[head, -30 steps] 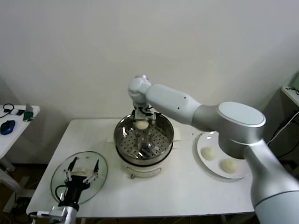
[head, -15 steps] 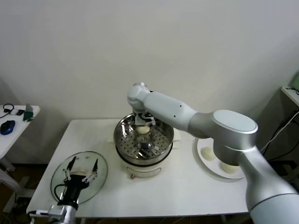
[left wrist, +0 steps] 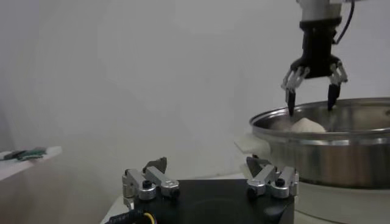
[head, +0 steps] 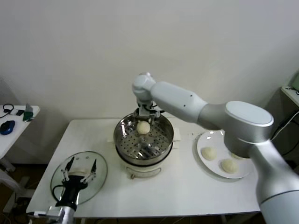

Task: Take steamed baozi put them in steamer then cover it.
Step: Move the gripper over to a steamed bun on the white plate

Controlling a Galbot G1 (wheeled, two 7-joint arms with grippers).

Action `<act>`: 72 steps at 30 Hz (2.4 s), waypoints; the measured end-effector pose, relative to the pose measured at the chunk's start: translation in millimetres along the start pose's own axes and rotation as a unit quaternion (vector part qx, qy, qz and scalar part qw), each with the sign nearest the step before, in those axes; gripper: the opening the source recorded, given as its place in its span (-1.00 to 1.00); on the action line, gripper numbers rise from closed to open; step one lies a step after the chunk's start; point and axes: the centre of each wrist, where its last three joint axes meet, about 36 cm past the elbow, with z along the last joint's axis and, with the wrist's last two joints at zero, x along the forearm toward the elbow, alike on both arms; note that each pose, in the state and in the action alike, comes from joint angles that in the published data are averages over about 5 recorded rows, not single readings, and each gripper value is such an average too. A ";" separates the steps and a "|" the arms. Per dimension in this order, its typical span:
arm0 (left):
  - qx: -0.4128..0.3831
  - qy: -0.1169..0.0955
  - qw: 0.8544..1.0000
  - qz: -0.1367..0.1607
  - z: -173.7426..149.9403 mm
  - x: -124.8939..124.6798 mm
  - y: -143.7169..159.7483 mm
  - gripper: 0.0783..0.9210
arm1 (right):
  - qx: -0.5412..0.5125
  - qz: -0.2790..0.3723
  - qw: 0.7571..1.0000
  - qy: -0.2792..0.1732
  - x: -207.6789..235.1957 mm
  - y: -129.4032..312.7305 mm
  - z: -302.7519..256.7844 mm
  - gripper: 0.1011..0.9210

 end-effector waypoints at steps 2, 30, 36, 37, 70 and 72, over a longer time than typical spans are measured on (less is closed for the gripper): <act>0.000 0.000 1.000 0.001 -0.6 1.3 -0.8 0.77 | -0.032 0.011 0.999 -0.002 15.3 10.9 8.7 0.76; -0.001 -0.008 1.000 0.010 -10.7 3.2 0.2 0.77 | -0.579 -0.027 0.814 -0.041 27.4 308.6 -7.7 0.76; -0.002 -0.007 1.000 0.004 -13.0 4.3 2.6 0.77 | -0.612 -0.053 0.788 -0.049 -17.7 343.2 -13.0 0.76; -0.002 -0.007 1.000 0.003 -13.3 4.0 2.9 0.77 | -0.616 -0.056 0.784 -0.050 -24.9 347.5 -13.8 0.76; -0.007 0.006 1.000 -0.009 -8.8 12.2 1.9 0.77 | -0.658 -0.093 0.742 -0.087 -160.1 385.8 -30.4 0.76; -0.007 0.007 1.000 -0.009 -8.4 11.9 2.0 0.77 | -0.658 -0.094 0.741 -0.090 -163.3 384.8 -30.8 0.76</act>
